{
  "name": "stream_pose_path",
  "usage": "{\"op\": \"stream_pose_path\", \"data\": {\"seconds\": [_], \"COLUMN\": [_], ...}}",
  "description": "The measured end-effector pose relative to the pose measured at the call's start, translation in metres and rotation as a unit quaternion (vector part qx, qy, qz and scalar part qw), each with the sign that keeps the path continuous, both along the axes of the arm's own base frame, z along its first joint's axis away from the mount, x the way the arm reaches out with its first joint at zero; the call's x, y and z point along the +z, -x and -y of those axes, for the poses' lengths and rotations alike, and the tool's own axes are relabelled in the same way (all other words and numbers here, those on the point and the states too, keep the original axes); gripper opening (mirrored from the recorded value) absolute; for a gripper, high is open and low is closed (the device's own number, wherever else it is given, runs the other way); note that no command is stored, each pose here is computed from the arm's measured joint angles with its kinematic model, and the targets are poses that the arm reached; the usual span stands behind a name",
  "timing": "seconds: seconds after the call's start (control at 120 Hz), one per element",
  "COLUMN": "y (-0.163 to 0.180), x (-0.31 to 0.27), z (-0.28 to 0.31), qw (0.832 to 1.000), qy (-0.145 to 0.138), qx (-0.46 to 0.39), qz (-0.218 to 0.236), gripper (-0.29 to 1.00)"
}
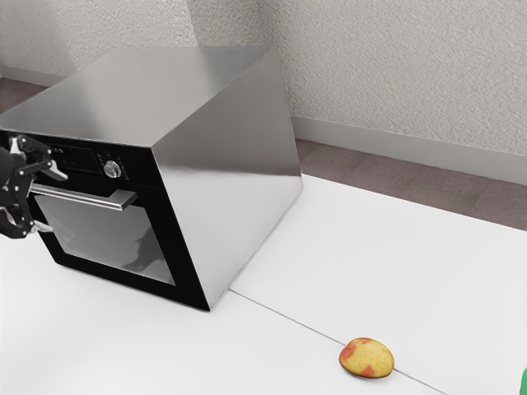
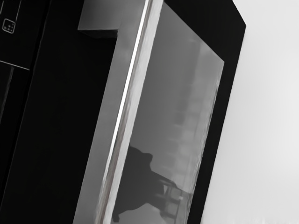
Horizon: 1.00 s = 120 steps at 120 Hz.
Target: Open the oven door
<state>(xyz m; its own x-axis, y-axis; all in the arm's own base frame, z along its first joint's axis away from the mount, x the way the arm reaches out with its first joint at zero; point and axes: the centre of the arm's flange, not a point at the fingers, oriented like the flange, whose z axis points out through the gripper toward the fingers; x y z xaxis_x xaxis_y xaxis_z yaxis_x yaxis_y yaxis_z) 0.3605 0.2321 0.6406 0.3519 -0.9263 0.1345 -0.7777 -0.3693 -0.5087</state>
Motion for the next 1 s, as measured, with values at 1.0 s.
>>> {"op": "stream_pose_path", "data": {"seconds": [1.0], "y": [0.258], "x": [0.222], "z": [0.141], "qw": [0.975], "qy": [-0.128], "qx": [-0.049], "qz": [0.175], "gripper": [0.70]}}
